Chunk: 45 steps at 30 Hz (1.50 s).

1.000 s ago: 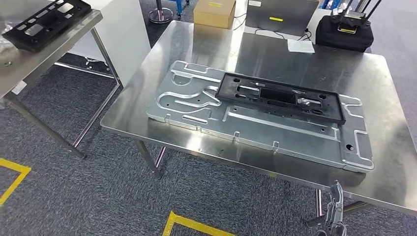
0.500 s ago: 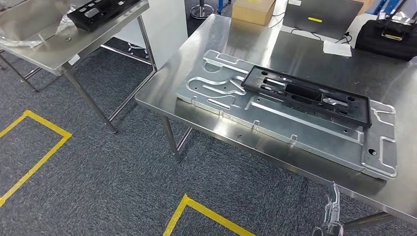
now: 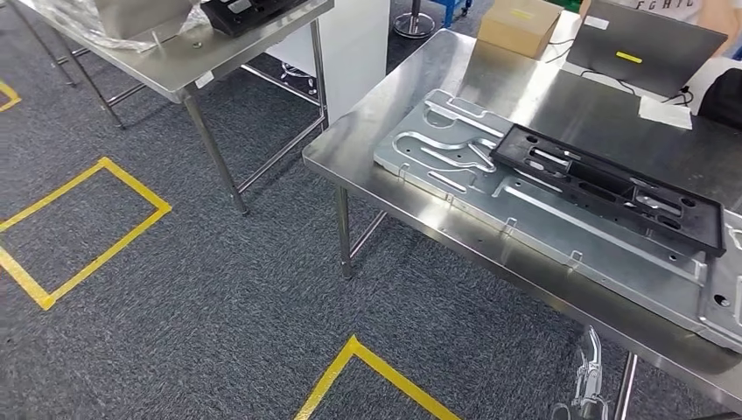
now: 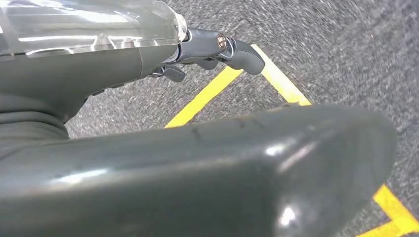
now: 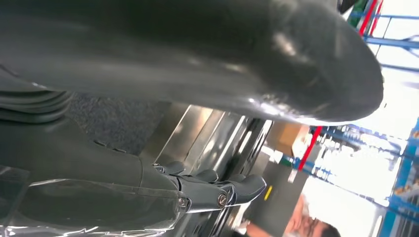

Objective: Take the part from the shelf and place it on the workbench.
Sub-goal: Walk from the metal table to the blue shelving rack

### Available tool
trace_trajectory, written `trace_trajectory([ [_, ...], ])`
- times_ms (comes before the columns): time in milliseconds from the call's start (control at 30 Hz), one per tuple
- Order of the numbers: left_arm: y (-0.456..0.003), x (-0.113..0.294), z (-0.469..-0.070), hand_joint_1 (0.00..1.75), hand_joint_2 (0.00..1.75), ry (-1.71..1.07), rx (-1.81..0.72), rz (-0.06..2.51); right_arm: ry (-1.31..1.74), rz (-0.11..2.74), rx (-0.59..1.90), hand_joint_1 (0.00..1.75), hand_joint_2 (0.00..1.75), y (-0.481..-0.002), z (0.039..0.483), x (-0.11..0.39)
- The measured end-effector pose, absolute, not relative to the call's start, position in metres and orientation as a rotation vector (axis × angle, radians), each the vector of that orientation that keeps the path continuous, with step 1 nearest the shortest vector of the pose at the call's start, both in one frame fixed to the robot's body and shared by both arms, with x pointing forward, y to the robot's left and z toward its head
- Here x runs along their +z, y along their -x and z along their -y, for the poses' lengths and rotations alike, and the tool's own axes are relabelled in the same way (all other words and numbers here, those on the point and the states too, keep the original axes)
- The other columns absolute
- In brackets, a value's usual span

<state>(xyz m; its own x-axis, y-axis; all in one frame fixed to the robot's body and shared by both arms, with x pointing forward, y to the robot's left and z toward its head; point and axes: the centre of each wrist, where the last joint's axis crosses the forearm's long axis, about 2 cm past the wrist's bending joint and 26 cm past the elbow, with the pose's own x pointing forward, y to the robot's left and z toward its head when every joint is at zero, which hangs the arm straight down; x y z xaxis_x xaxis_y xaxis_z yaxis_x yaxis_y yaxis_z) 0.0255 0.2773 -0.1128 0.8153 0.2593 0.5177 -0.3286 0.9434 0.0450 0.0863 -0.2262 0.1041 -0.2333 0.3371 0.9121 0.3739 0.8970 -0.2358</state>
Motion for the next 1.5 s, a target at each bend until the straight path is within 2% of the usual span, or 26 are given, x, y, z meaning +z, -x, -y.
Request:
trace_trajectory([
  [233,-0.027,-0.113,-0.277,0.00,0.00,-0.130,0.300,0.534,0.609,1.737,0.030,0.00,0.00,-0.090,0.232,0.086],
  [533,-0.027,-0.113,-0.277,0.00,0.00,-0.135,0.288,0.532,0.758,1.345,0.158,0.00,0.00,-0.074,0.272,-0.020],
  [733,-0.027,-0.113,-0.279,0.00,0.00,-0.138,0.280,0.530,0.778,1.098,0.203,0.00,0.00,-0.056,0.276,-0.065],
  [1033,-0.030,-0.112,-0.278,0.00,0.00,-0.130,0.261,0.537,0.699,0.826,0.209,0.00,0.00,-0.031,0.259,-0.093],
  [1500,-0.031,-0.112,-0.283,0.00,0.00,-0.131,0.240,0.534,0.493,0.412,0.073,0.00,0.00,-0.016,0.245,-0.106],
])
